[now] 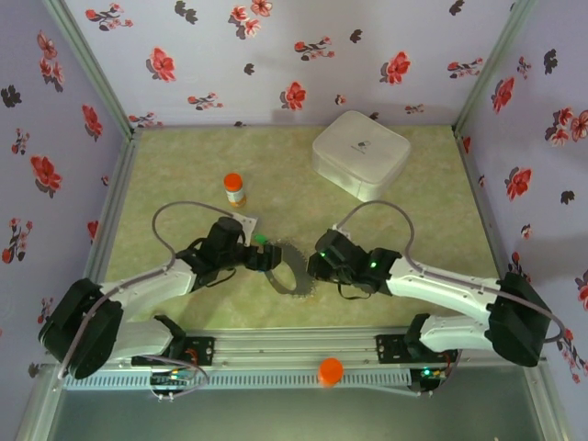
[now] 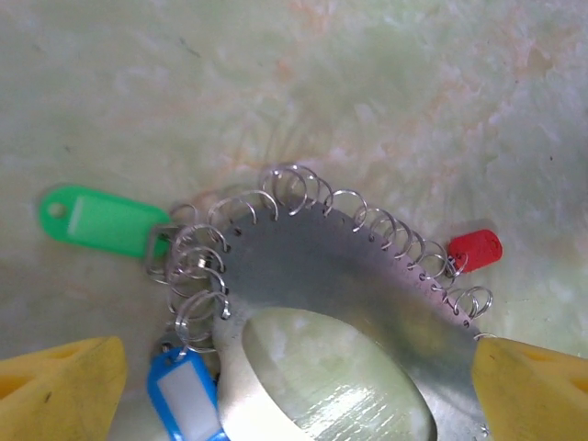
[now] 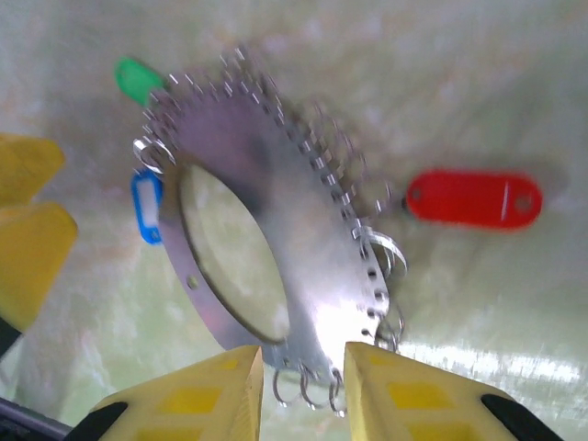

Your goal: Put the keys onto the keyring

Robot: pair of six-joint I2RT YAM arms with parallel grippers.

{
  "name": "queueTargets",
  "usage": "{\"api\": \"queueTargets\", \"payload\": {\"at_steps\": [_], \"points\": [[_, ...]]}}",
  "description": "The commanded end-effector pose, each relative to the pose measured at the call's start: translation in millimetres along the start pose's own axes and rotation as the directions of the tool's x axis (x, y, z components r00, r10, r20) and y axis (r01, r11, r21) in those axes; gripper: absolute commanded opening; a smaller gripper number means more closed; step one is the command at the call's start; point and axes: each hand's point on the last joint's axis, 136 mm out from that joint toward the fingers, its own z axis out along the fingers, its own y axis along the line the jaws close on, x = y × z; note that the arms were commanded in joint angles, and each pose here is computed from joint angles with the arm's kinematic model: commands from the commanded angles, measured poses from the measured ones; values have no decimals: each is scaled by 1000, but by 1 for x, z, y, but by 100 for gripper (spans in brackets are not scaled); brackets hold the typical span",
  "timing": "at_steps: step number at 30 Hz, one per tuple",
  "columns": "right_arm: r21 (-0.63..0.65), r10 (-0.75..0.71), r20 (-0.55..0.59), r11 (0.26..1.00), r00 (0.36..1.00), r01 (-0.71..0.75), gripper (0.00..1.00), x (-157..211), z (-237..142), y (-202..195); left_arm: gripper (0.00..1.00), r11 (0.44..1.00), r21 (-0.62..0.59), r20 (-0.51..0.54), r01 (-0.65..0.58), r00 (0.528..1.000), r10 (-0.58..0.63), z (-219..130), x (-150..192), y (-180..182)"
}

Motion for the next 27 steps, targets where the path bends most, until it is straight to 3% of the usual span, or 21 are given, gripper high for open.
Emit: {"api": "queueTargets", "payload": {"at_steps": [1,5,11,27], "points": [[65,155,-136,987,978,-148,30,37,12,-11,96,996,33,40,84,996,-86,4,-9,-9],[63,188,-211,982,959,-179,31,57,22,-10,97,996,23,84,87,993,-89,0,-12,-4],[101,229,-214,972,950,-211,32,62,35,-18,98,998,27,169,51,984,-55,-12,-19,-2],[141,219,-206,971,954,-193,19,60,46,-20,98,999,26,186,40,982,-45,-17,-20,-2]]}}
